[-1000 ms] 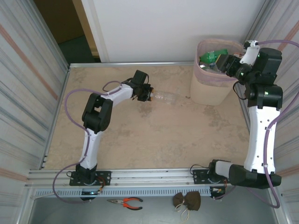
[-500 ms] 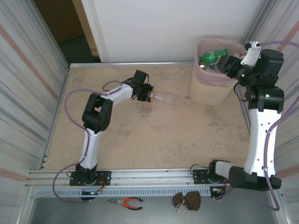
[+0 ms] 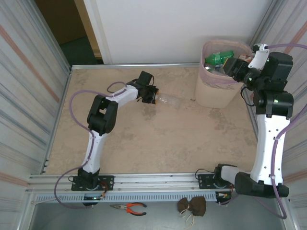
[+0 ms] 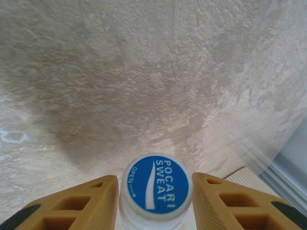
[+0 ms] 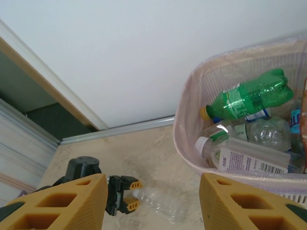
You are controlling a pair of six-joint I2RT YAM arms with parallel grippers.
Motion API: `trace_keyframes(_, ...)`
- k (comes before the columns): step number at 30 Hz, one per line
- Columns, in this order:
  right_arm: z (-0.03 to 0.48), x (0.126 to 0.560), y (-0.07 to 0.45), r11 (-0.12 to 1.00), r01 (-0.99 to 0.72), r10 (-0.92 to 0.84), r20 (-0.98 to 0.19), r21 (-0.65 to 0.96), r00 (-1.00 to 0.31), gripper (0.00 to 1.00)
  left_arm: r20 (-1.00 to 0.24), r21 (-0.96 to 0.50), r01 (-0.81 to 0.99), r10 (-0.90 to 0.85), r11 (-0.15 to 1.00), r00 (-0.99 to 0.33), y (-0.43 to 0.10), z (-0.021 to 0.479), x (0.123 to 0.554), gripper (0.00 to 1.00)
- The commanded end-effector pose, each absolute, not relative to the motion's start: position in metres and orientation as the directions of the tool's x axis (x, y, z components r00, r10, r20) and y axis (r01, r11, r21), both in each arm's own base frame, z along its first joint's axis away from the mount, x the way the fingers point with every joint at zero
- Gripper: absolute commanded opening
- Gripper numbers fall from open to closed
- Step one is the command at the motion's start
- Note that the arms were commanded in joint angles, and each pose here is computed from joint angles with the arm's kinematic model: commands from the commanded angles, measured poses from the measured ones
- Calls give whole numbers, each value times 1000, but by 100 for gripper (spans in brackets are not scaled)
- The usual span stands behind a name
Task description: Put the plastic bottles in the bin
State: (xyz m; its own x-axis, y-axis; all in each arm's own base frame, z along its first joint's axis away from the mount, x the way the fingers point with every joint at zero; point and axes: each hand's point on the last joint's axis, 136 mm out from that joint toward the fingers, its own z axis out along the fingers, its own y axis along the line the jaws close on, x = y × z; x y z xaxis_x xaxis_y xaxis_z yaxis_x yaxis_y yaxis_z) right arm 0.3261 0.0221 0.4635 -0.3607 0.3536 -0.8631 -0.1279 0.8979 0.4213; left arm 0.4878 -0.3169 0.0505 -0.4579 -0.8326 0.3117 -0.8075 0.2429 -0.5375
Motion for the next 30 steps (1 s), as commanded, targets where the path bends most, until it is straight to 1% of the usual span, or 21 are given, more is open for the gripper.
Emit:
trace_keyframes(1,480,313,25,907,-150,332,-887,394,-322,52,303,-519,-816,-839,253,-452,-317,48,488,41)
trace_keyframes(3,480,311,25,907,-151,332,-887,394,-322,52,306,-519,-815,-835,256,-457,-318,49,488,38)
trace_keyframes(7,482,308,27,906,-158,331,-889,394,-317,51,287,-551,-789,-826,272,-485,-317,65,490,35)
trace_keyframes(11,481,305,35,893,-189,337,-884,409,-324,51,227,-627,-718,-810,303,-540,-313,97,493,34)
trace_keyframes(16,477,302,52,866,-270,323,-884,420,-338,51,113,-744,-545,-731,386,-672,-314,141,488,32)
trace_keyframes(17,475,303,56,860,-288,319,-883,422,-343,51,81,-780,-489,-712,390,-697,-314,162,487,32)
trace_keyframes(20,470,301,71,833,-358,297,-887,422,-354,51,-52,-838,-322,-652,440,-757,-311,196,477,30)
trace_keyframes(23,465,298,89,811,-438,251,-906,389,-341,52,-243,-868,-92,-580,487,-777,-307,241,464,29)
trace_keyframes(25,461,296,103,791,-493,215,-919,363,-332,53,-397,-835,70,-510,546,-763,-303,272,450,29)
trace_keyframes(27,457,293,118,766,-542,184,-926,346,-330,53,-534,-775,206,-445,597,-719,-298,298,434,29)
trace_keyframes(29,452,290,132,737,-588,154,-930,334,-334,53,-632,-721,312,-402,619,-663,-292,321,420,28)
trace_keyframes(30,450,288,140,723,-610,139,-933,325,-333,53,-677,-695,379,-379,611,-630,-291,334,410,28)
